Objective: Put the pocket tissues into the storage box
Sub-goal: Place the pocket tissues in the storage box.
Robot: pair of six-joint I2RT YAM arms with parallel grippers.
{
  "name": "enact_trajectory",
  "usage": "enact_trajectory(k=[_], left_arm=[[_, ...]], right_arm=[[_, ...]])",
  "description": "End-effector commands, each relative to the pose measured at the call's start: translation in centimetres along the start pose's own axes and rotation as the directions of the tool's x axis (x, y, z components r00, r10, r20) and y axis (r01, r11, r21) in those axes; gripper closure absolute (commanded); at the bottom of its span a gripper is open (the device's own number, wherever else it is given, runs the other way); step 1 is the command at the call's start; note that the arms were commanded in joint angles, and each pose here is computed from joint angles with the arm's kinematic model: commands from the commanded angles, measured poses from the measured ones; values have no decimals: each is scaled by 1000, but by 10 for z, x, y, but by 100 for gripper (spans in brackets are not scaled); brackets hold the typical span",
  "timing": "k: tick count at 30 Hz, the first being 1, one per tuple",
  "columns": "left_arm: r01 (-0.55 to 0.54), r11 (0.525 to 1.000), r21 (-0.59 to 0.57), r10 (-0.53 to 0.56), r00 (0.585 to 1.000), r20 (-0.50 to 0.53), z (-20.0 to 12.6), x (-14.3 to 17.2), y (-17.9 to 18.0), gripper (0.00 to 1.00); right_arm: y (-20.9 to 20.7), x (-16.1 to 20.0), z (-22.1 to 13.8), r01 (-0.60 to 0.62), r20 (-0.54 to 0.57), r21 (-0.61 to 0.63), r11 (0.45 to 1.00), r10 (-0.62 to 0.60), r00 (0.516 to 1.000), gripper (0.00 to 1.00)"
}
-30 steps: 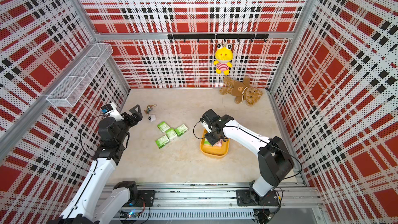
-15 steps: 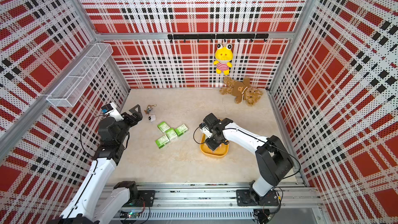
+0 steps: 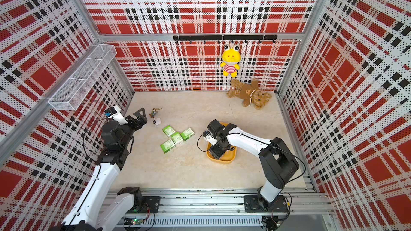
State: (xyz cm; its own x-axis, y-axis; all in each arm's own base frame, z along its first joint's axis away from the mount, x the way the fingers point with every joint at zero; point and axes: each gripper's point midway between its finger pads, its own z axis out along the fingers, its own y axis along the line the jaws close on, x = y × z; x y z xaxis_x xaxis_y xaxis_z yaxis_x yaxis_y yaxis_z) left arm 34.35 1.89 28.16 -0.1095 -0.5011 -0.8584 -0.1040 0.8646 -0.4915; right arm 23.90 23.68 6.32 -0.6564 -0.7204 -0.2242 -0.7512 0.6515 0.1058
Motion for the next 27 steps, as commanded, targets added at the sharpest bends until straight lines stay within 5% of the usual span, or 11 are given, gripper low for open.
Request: enact_trajectory(k=[1, 14, 20, 27], left_arm=[[-9, 1000, 2, 9, 1000, 15, -2, -3, 1, 1], [-10, 1000, 4, 10, 1000, 12, -2, -2, 0, 1], [-12, 1000, 1, 12, 1000, 13, -3, -2, 1, 1], [-11, 1000, 0, 11, 1000, 9, -3, 0, 2, 1]], right_arm=[[8, 2, 3, 15, -18, -32, 999, -15, 1000, 37], [2, -23, -22, -20, 82, -16, 1000, 22, 996, 26], [-2, -43, -48, -147, 206, -175, 973, 183, 961, 25], [-12, -37, -46, -317, 172, -327, 890, 386, 906, 23]])
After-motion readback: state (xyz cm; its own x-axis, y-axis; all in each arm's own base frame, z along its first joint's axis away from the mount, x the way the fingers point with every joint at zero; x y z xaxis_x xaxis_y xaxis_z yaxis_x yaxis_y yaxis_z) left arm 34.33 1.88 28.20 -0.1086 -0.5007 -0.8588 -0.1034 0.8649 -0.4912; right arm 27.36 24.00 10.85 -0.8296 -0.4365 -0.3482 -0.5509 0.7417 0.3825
